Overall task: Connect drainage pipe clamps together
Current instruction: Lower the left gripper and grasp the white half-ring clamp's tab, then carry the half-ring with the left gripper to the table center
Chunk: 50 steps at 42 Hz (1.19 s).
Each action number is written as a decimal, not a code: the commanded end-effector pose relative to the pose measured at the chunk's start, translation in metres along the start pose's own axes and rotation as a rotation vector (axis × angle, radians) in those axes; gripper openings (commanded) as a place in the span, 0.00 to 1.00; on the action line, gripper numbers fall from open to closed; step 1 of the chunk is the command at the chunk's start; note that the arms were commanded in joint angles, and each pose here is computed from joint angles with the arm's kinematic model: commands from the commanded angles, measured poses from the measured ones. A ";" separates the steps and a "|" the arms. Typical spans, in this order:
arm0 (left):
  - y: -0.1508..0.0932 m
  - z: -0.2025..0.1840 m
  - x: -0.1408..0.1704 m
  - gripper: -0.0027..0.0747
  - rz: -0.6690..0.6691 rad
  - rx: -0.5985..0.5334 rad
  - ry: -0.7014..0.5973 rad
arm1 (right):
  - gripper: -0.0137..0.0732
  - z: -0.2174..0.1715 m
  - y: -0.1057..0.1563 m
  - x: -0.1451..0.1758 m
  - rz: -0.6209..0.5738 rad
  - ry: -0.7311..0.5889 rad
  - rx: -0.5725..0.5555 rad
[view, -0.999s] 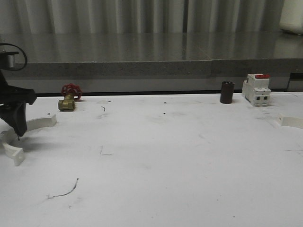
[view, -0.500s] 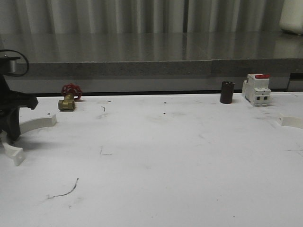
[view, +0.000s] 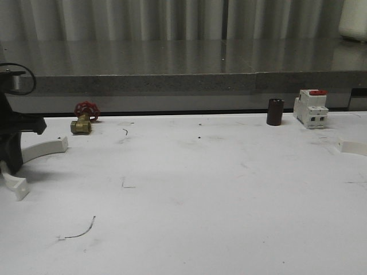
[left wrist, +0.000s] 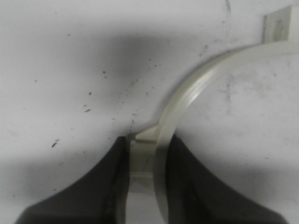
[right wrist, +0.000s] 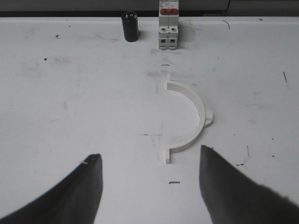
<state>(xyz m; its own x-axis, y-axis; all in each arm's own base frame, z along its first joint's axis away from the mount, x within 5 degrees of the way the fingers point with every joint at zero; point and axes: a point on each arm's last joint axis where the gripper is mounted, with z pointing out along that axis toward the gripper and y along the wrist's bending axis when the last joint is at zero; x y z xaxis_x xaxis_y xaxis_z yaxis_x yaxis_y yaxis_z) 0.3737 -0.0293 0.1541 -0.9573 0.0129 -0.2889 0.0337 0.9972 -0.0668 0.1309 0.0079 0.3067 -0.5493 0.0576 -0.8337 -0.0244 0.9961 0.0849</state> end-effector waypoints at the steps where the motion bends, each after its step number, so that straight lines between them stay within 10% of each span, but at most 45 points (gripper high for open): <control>1: -0.003 -0.021 -0.015 0.09 -0.007 0.008 -0.127 | 0.71 -0.006 0.000 -0.016 -0.008 -0.098 0.005; 13: -0.033 -0.057 -0.025 0.03 0.062 0.046 -0.184 | 0.71 -0.006 0.000 -0.016 -0.008 -0.098 0.005; 30: -0.173 -0.120 -0.039 0.03 0.275 0.169 -0.313 | 0.71 -0.006 0.000 -0.016 -0.008 -0.098 0.005; 50: -0.260 -0.071 -0.030 0.03 0.020 0.159 -0.227 | 0.71 -0.006 0.000 -0.016 -0.008 -0.098 0.005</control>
<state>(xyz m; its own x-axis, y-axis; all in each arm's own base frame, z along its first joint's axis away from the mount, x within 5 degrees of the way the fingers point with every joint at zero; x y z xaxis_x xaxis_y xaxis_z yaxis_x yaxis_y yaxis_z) 0.3734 -0.2779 0.2220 -0.8974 0.0679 -0.4359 0.1404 0.9807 -0.1361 0.1309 0.0079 0.3067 -0.5493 0.0576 -0.8337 -0.0244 0.9961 0.0849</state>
